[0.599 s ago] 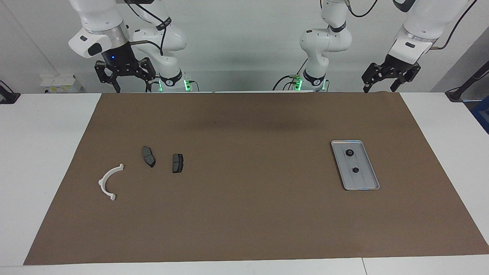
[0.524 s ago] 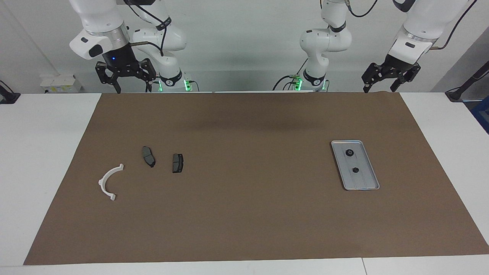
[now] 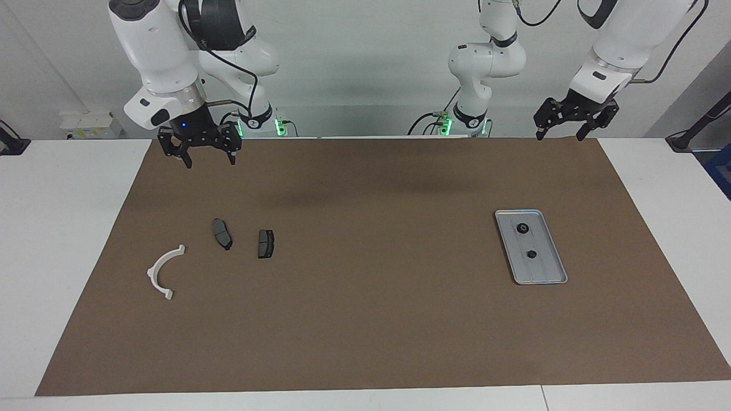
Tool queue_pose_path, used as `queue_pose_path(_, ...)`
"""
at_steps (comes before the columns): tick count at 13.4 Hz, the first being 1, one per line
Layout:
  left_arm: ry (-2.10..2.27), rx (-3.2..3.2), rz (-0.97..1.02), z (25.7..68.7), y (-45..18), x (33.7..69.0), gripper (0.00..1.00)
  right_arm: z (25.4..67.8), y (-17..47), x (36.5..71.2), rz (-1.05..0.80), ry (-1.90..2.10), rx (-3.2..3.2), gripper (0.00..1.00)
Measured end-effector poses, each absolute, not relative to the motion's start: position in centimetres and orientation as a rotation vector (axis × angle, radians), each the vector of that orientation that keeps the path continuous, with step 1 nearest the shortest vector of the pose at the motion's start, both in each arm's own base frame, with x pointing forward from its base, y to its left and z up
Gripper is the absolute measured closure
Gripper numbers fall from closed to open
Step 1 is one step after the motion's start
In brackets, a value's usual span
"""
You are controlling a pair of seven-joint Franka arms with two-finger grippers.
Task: Place bearing gear from tray to pile
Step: 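Grasp a dark bearing ring in the silver tray with the left gripper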
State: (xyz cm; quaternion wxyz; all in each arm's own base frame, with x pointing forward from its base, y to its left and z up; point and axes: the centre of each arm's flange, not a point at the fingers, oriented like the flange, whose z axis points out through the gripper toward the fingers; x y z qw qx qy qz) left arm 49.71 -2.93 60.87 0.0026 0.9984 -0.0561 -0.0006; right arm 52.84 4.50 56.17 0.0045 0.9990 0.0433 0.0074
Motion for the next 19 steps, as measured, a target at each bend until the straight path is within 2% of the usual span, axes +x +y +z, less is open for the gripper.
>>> queue_pose_path(4,-0.164,3.134,0.083,51.9,-1.5,50.2,0.0,51.9,4.6,55.0,0.019,0.083,3.136,0.0)
queue_pose_path(7,-0.174,3.136,0.081,44.0,-1.4,52.4,0.0,48.4,4.7,56.7,0.024,0.082,3.141,0.0)
queue_pose_path(9,-0.187,3.138,0.084,40.3,-1.1,53.8,0.0,46.7,4.7,57.5,0.017,0.081,3.143,0.0)
queue_pose_path(13,-0.164,3.142,0.065,35.5,0.5,53.6,0.0,44.3,4.7,58.4,-0.006,0.075,3.145,0.0)
queue_pose_path(19,-0.169,3.141,-0.005,32.4,0.3,53.1,0.0,42.6,5.7,59.0,-0.006,0.097,3.147,0.0)
